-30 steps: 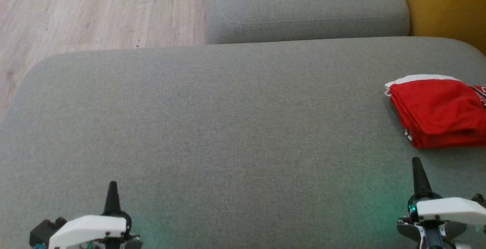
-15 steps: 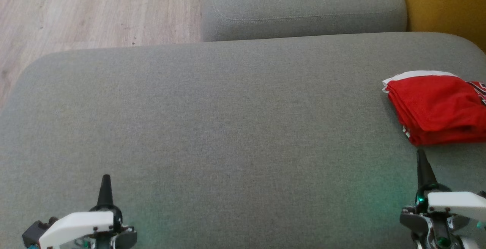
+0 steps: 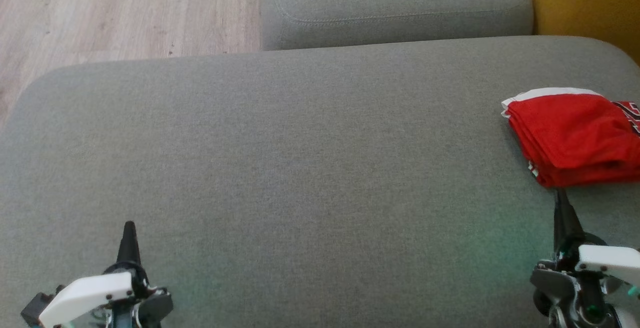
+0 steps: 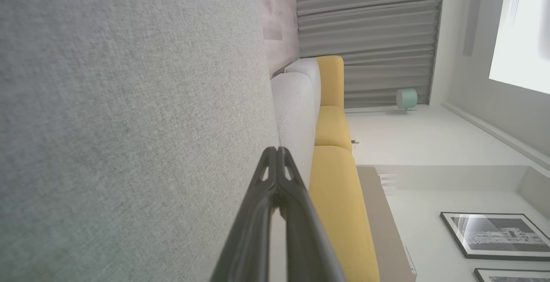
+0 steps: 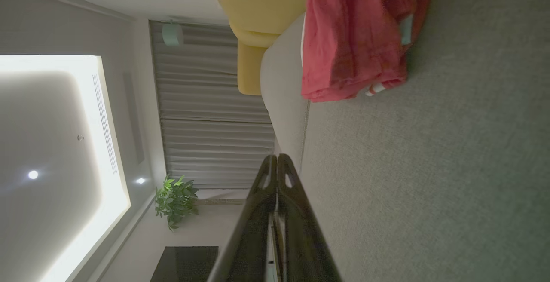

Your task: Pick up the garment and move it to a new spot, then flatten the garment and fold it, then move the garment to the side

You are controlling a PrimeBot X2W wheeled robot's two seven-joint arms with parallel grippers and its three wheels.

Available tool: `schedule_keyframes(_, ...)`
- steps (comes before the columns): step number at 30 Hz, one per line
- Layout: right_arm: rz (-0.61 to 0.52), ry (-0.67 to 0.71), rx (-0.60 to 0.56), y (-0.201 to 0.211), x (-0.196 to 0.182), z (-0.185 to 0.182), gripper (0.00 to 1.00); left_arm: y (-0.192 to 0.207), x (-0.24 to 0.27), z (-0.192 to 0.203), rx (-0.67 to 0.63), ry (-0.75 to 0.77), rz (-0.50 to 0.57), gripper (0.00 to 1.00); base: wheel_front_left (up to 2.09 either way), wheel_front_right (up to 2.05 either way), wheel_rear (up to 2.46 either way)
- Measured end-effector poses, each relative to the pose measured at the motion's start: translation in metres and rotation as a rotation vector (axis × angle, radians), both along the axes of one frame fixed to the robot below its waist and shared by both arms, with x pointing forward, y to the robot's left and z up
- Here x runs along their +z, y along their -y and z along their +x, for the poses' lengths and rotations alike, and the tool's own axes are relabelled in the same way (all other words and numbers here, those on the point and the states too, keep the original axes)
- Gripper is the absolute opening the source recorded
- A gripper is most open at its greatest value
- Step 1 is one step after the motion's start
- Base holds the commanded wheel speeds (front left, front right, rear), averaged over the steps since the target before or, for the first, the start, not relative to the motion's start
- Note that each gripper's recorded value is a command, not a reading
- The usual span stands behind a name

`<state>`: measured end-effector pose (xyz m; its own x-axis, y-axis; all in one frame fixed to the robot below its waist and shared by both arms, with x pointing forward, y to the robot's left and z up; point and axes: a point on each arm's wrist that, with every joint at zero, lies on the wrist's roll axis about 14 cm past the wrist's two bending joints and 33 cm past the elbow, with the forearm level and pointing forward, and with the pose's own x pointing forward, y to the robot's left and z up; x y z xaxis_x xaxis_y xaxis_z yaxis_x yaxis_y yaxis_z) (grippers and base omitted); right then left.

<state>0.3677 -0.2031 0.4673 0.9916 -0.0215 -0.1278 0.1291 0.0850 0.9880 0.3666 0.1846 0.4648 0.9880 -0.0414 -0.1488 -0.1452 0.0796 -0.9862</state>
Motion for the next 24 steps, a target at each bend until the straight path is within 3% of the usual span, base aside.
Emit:
schedule_keyframes(8, 0.088, 0.019, -0.020, 0.0043, 0.0039, 0.0027, 0.00, -0.0046, 0.0062, 0.0048, 0.023, 0.032, -0.071, 0.00, 0.00, 0.00, 0.00)
schedule_keyframes(24, 0.092, 0.033, -0.019, 0.0041, 0.0087, 0.0057, 0.00, -0.0037, 0.0105, 0.0076, 0.022, 0.047, -0.075, 0.00, 0.00, 0.00, 0.00)
